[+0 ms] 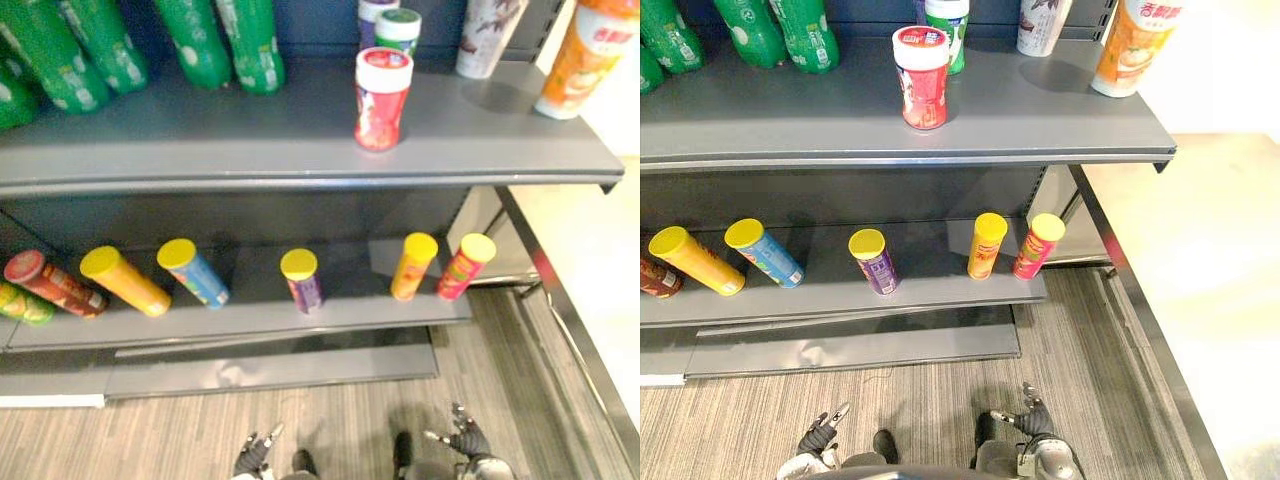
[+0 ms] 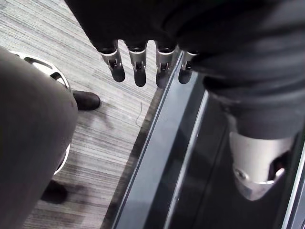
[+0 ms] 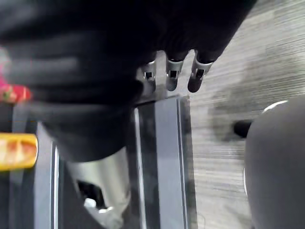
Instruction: Put the gum and the chips on the shelf.
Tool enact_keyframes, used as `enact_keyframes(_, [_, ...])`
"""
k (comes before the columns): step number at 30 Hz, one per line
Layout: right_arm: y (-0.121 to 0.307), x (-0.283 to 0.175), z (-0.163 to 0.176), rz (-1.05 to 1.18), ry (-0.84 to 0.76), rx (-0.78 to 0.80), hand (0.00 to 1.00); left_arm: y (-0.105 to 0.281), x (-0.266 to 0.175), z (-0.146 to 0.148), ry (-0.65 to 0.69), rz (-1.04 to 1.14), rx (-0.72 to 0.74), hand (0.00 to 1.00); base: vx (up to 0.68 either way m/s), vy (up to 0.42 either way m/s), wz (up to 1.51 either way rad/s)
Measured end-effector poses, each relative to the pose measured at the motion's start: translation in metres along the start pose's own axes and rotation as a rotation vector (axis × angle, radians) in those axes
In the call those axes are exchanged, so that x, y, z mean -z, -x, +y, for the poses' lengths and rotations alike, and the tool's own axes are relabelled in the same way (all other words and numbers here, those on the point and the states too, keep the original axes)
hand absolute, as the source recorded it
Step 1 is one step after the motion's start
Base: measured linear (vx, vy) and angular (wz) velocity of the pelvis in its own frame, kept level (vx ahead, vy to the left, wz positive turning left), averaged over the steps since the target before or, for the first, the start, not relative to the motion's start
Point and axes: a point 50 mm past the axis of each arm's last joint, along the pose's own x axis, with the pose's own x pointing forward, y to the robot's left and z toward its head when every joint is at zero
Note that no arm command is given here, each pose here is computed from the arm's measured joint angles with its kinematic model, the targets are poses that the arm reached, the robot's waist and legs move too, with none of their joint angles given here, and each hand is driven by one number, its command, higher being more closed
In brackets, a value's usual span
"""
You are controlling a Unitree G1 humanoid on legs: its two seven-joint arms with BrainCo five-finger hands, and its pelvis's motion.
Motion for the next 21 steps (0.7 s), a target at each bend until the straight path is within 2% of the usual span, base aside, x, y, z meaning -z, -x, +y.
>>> enact_keyframes(2, [0.000,0.007,-0.007,0.038,-0.040,0.047,0.00,0.001,0.006,0.002,0.035,0.021,-0.021,0.00,0.02,-0.005,0.05])
enact_keyframes(6, [0.006,0.027,-0.020,0.125,-0.262,0.185,0.00,0.004,0.018,0.007,0.141,0.068,-0.078,0.00,0.01,-0.003,0.02])
enact_keyframes(12, [0.019,0.055,-0.027,0.254,-0.458,0.305,0.00,0.008,0.033,0.008,0.237,0.125,-0.125,0.00,0.00,0.000,0.00])
enact_keyframes(21, [0.026,0.067,-0.029,0.306,-0.484,0.354,0.00,0.012,0.043,0.012,0.285,0.155,-0.156,0.00,-0.01,-0.004,-0.02])
